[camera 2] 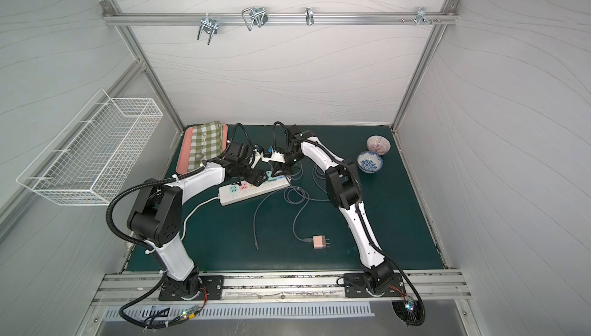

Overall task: Charge mp3
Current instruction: Insert the plug into the socket.

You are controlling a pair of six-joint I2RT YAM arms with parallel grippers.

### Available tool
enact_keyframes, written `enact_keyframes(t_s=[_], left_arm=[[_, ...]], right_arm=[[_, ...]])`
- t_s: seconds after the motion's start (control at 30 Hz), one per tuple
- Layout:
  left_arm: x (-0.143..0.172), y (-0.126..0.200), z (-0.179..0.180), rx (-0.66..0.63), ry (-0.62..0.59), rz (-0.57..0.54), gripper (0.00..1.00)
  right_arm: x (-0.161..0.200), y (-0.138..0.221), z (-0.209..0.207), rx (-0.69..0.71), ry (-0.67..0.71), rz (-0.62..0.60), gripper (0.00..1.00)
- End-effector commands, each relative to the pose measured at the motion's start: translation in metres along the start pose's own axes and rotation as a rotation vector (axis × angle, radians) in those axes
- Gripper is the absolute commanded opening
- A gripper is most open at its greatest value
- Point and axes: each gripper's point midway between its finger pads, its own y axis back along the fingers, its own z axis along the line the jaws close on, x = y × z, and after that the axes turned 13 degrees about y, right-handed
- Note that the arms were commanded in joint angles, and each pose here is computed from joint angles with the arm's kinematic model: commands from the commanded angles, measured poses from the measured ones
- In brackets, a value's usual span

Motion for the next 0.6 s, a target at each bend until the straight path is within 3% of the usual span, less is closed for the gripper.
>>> enact_keyframes(t_s=[0.0, 0.57], left_arm=[[-0.015, -0.001, 0.007, -0.045, 0.006, -0.063, 0.89], [-0.023, 0.05, 0.02, -0.078, 0.023, -0.122, 0.9]], right_arm=[[0.049, -0.046, 0.047, -0.157, -0.121, 0.181, 0.0], [0.064, -0.054, 0.056, -0.163, -0.12, 0.267, 0.0]])
